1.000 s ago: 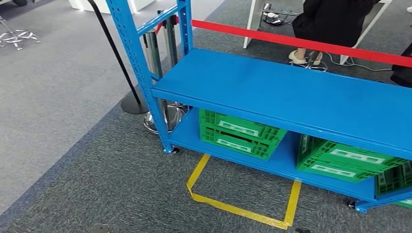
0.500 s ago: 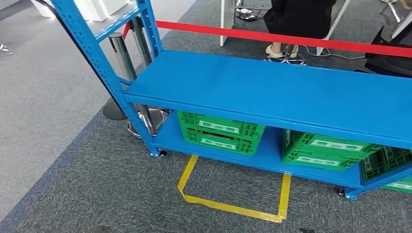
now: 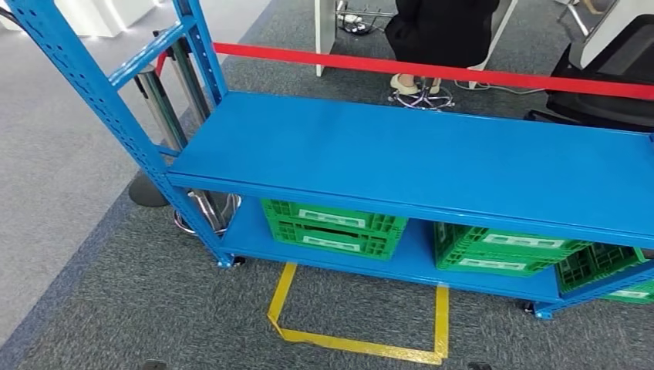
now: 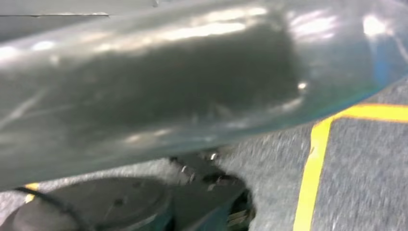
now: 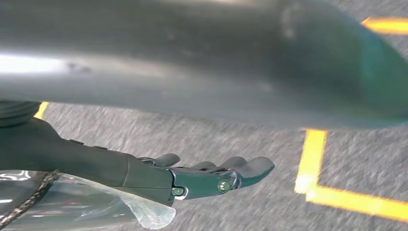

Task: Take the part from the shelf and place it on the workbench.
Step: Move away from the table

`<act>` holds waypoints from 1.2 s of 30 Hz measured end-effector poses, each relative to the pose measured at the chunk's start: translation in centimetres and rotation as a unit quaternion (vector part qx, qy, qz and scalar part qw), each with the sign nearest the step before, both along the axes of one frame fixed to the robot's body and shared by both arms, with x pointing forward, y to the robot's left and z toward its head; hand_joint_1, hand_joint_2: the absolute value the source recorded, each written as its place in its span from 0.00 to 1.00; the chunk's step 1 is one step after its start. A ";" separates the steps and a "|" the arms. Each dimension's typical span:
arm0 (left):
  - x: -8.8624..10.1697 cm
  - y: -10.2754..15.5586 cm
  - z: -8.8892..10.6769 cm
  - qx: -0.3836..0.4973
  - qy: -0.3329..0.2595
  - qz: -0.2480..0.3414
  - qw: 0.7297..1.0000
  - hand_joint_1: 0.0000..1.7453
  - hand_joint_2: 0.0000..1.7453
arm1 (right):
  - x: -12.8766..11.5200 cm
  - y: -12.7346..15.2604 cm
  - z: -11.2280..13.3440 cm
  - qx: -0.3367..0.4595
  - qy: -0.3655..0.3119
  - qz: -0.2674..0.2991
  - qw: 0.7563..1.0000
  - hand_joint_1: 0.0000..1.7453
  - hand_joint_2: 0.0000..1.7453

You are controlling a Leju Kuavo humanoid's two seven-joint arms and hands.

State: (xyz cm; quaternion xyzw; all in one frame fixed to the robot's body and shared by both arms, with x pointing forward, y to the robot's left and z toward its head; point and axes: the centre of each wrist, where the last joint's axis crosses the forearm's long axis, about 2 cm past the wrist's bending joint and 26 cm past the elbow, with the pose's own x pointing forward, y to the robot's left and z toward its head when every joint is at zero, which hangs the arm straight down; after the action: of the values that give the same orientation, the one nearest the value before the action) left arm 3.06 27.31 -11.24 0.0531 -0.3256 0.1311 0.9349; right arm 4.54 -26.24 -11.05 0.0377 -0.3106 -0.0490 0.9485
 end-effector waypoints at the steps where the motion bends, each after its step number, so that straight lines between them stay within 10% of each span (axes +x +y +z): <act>1: 0.0 0.0 0.0 0.000 0.000 -0.001 1.000 0.00 0.00 | 0.1 0.0 0.0 0.006 -0.001 0.002 1.000 0.00 0.00; 36: 0.4 -0.2 0.0 -0.002 -0.014 -0.007 1.000 0.00 0.00 | -0.6 0.0 -0.1 0.019 0.003 0.021 1.000 0.00 0.00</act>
State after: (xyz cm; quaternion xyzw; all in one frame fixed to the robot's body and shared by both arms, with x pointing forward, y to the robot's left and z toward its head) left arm 3.49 27.13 -11.19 0.0469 -0.3384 0.1259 0.9313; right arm 3.95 -26.26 -11.12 0.0619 -0.3057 -0.0354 0.9495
